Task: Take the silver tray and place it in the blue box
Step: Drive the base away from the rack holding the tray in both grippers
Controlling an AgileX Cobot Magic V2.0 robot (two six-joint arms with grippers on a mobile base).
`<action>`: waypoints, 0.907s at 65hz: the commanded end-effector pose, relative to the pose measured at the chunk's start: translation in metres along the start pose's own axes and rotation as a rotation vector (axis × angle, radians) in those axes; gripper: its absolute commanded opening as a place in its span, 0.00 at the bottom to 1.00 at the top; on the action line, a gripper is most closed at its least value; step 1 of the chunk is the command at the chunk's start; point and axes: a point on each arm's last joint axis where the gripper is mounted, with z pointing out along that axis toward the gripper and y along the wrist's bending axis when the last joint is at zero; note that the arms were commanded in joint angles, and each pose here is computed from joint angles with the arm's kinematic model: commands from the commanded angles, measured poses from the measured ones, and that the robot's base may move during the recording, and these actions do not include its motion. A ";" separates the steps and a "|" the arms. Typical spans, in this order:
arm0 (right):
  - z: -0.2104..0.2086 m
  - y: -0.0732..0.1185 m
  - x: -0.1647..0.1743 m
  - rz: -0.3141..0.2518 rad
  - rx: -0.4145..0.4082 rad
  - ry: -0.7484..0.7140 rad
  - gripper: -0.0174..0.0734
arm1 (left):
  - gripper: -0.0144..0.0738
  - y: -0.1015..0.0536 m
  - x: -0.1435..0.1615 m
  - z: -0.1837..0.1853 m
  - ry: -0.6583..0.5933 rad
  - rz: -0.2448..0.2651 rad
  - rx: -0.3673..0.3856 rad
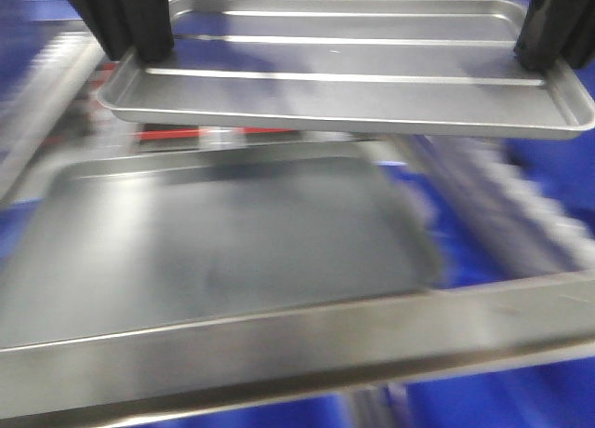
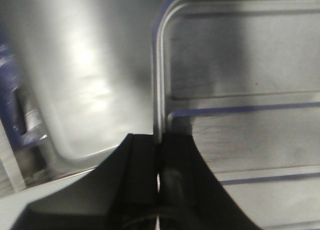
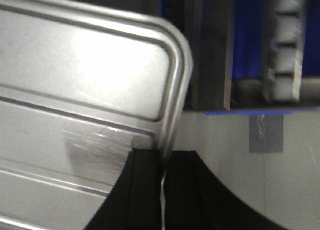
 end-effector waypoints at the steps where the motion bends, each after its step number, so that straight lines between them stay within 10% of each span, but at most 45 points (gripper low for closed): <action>1: -0.020 -0.002 -0.006 -0.049 0.007 -0.096 0.26 | 0.04 0.003 -0.002 -0.019 -0.070 0.027 0.008; 59: -0.020 -0.002 -0.006 -0.049 0.007 -0.096 0.26 | 0.04 0.003 -0.002 -0.019 -0.070 0.027 0.008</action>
